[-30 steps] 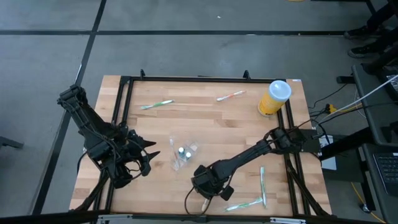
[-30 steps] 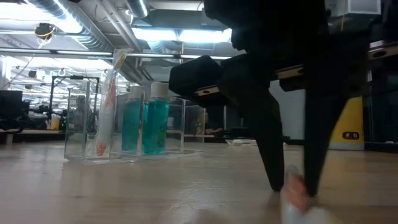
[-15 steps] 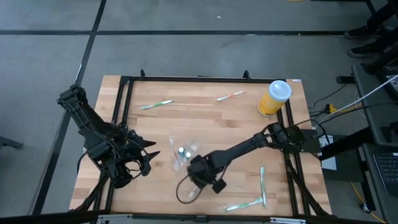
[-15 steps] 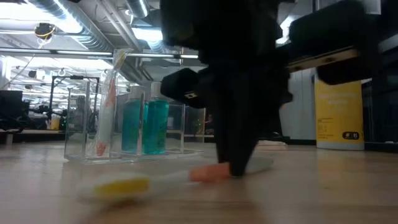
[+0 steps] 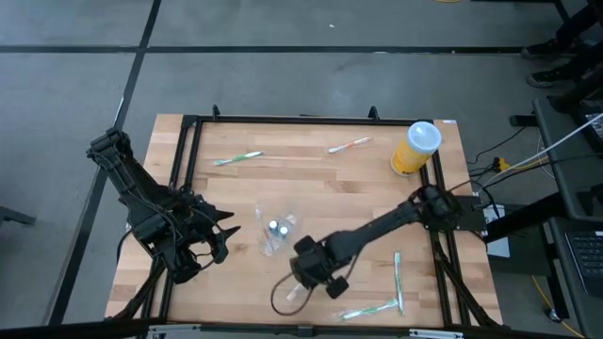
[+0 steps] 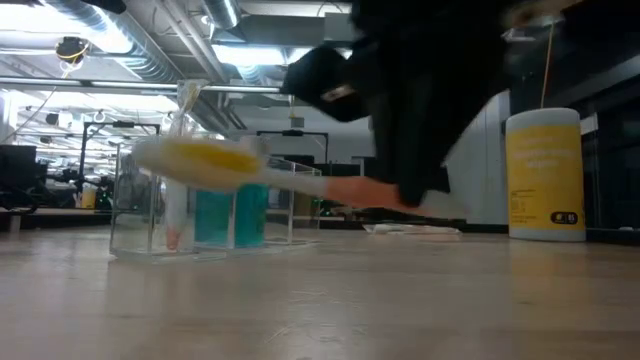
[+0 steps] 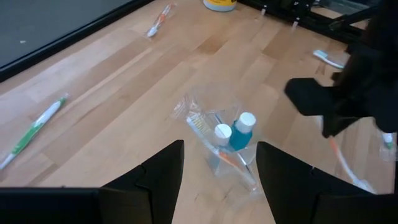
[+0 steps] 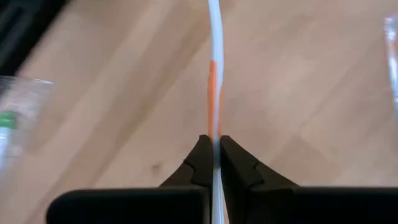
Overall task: Pick & Place toothbrushing station
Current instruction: Put the bottom orange toothbrush into the transparent organizer
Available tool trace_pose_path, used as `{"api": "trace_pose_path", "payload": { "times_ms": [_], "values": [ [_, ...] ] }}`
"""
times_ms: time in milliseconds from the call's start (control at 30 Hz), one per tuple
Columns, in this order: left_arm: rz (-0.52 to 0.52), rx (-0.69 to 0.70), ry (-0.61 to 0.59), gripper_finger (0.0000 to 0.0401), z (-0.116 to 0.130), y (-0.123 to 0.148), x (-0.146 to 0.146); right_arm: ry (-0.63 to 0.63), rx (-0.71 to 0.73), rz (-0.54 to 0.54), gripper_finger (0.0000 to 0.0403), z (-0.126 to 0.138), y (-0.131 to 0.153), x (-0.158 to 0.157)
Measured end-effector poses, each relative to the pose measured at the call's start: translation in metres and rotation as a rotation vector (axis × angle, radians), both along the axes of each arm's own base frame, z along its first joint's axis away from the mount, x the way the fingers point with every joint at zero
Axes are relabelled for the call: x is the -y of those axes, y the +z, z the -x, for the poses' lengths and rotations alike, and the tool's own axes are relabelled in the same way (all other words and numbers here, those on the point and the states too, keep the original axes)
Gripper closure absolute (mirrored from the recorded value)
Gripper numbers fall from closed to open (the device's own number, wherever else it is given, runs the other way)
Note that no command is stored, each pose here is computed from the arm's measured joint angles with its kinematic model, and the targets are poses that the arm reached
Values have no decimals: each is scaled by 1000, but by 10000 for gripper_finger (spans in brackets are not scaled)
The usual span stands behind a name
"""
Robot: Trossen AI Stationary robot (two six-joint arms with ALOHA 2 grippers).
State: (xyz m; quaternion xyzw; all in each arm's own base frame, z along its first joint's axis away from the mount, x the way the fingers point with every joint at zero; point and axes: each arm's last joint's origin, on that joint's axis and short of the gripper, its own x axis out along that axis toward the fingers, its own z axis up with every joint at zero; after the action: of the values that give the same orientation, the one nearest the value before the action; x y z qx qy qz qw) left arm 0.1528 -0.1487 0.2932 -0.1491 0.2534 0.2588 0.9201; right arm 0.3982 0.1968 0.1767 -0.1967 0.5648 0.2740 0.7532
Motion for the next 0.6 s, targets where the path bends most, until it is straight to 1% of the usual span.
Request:
{"api": "trace_pose_path", "payload": {
  "times_ms": [100,200,300,433,533,600],
  "values": [
    [-1,1,0,203,0,0,0,-10,-5,10,391,8,0,-13],
    [-1,3,2,203,0,0,0,-44,53,72,391,14,11,-20],
    [-3,14,8,203,0,0,0,-106,172,123,391,20,40,-18],
    [1,46,24,203,-1,1,0,-243,342,179,391,30,87,-3],
    [19,113,24,203,-5,4,4,-368,483,208,391,40,126,15],
    [31,171,6,203,-10,8,10,-437,555,233,391,45,145,28]
  ]
}}
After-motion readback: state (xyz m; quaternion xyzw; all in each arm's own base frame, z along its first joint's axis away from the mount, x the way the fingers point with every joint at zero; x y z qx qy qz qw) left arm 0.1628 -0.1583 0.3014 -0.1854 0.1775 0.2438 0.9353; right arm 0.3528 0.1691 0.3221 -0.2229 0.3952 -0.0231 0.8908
